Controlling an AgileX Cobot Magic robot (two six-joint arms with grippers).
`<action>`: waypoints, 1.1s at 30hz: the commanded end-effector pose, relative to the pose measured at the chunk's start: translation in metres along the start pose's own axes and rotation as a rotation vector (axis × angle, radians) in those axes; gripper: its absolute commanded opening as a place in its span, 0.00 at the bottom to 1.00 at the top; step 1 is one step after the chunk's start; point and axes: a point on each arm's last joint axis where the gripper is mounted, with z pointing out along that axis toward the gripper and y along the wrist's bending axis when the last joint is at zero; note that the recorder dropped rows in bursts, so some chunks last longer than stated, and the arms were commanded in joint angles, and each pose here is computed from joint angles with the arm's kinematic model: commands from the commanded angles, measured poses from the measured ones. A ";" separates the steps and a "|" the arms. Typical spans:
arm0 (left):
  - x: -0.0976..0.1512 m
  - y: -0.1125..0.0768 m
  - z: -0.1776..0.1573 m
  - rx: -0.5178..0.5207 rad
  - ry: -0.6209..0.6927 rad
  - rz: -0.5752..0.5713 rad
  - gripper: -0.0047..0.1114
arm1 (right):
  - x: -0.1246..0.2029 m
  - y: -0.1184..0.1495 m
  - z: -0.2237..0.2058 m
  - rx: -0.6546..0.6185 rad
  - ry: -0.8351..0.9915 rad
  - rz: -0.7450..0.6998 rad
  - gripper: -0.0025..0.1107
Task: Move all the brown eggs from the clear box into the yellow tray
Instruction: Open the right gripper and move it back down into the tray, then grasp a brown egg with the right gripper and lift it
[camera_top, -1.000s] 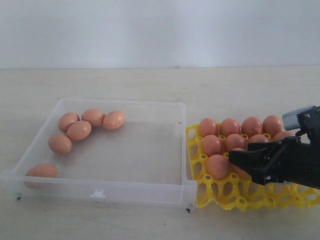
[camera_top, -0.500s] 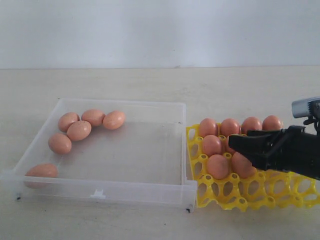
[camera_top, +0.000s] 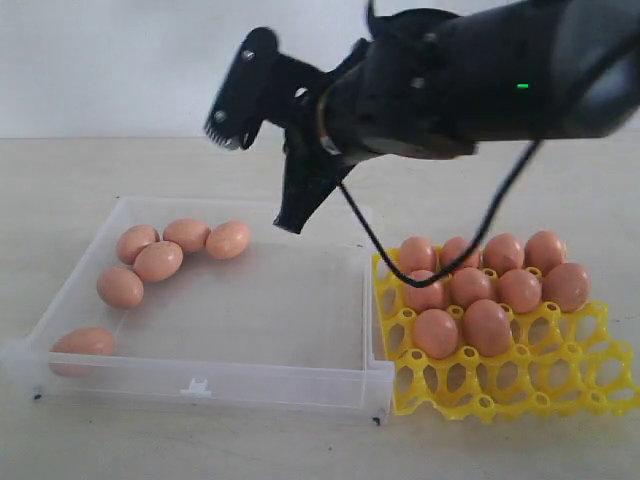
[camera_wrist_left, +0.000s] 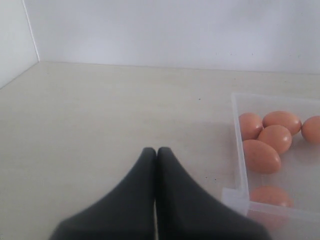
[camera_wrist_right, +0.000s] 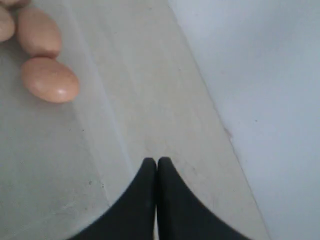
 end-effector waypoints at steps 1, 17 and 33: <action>0.001 -0.001 0.001 0.008 0.008 0.008 0.00 | -0.015 0.027 0.043 -0.434 0.161 -0.282 0.02; 0.001 -0.001 0.001 0.011 0.003 0.008 0.00 | -0.032 0.054 0.127 -0.335 -0.082 -0.350 0.66; 0.001 -0.001 0.001 0.007 0.009 0.008 0.41 | -0.013 0.078 0.152 -0.390 0.029 -0.073 0.08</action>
